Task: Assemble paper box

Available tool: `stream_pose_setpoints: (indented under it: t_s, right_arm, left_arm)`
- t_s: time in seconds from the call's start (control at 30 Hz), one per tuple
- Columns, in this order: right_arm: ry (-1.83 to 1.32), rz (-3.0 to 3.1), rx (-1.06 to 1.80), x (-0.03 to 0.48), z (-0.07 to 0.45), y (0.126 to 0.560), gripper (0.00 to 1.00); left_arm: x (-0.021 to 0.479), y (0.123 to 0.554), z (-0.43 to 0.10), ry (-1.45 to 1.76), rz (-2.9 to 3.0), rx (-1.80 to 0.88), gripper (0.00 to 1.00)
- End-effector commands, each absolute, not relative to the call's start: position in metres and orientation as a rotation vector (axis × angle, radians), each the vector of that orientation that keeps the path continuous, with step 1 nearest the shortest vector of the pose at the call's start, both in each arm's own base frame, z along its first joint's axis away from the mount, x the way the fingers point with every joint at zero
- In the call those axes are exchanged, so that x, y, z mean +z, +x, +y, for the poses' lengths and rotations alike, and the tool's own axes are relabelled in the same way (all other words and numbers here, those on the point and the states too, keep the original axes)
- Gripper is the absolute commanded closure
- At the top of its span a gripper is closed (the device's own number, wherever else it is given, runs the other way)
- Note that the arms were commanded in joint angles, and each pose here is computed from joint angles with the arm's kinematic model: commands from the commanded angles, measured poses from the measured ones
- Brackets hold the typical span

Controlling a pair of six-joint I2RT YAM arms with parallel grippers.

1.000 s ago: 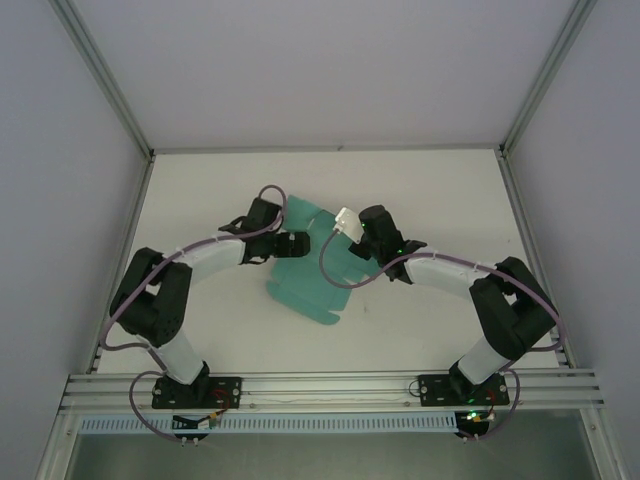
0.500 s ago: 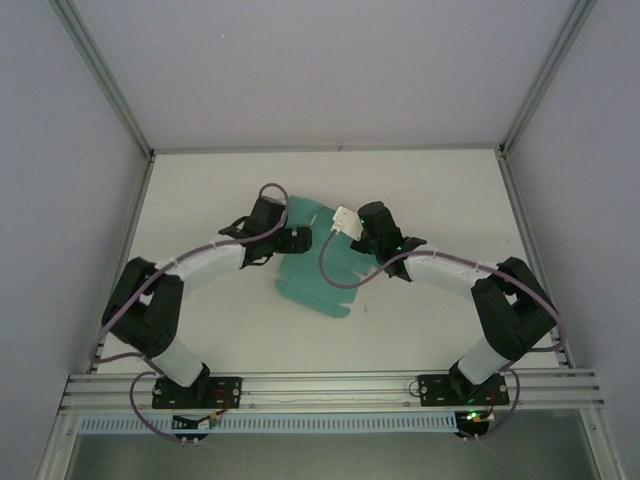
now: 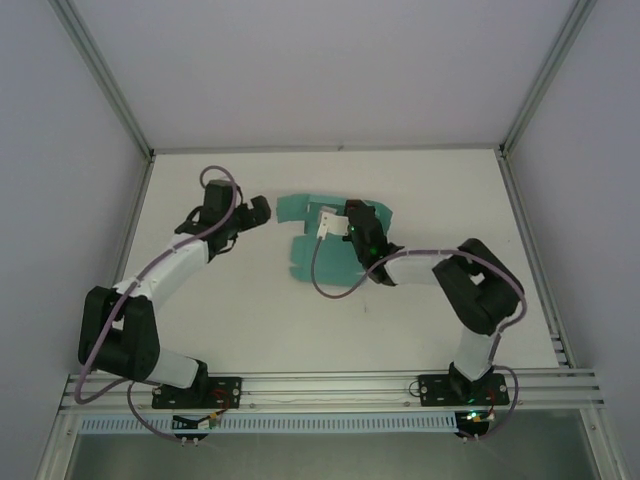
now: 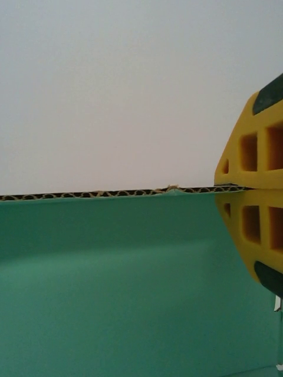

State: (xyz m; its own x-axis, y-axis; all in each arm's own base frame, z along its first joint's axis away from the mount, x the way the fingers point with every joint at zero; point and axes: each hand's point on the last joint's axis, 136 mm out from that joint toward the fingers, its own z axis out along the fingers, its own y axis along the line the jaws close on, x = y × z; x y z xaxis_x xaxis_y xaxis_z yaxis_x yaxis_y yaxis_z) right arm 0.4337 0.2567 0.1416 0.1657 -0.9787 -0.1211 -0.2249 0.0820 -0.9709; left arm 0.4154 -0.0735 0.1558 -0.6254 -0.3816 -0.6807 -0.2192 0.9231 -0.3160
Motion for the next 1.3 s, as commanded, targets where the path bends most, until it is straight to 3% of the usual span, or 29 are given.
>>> stream_pose_setpoints:
  t_s: [0.0, 0.13, 0.33, 0.43, 0.7, 1.0, 1.27]
  right_arm:
    - [-1.272, 1.146, -1.000, 0.162, 0.258, 0.437, 1.00]
    - [-1.285, 1.158, -0.966, 0.149, 0.261, 0.436, 1.00]
    - [-1.299, 1.192, -0.938, 0.135, 0.260, 0.434, 1.00]
    - [-1.301, 1.205, -0.934, 0.133, 0.260, 0.434, 1.00]
    - [-1.306, 1.265, -0.903, 0.131, 0.261, 0.438, 1.00]
    - [-1.328, 1.307, -0.874, 0.124, 0.262, 0.433, 1.00]
    - [-1.353, 1.327, -0.835, 0.114, 0.265, 0.427, 1.00]
  left_arm:
    - [0.144, 0.437, -0.055, -0.530, 2.268, -0.210, 0.00]
    - [0.121, 0.465, -0.063, -0.474, 2.305, -0.206, 0.00]
    - [0.100, 0.481, -0.115, -0.254, 2.345, -0.431, 0.02]
    - [0.096, 0.480, -0.133, -0.143, 2.343, -0.479, 0.06]
    - [0.096, 0.455, -0.182, 0.111, 2.301, -0.627, 0.30]
    - [0.087, 0.436, -0.215, 0.249, 2.253, -0.695, 0.35]
    - [0.077, 0.448, -0.231, 0.303, 2.226, -0.640, 0.39]
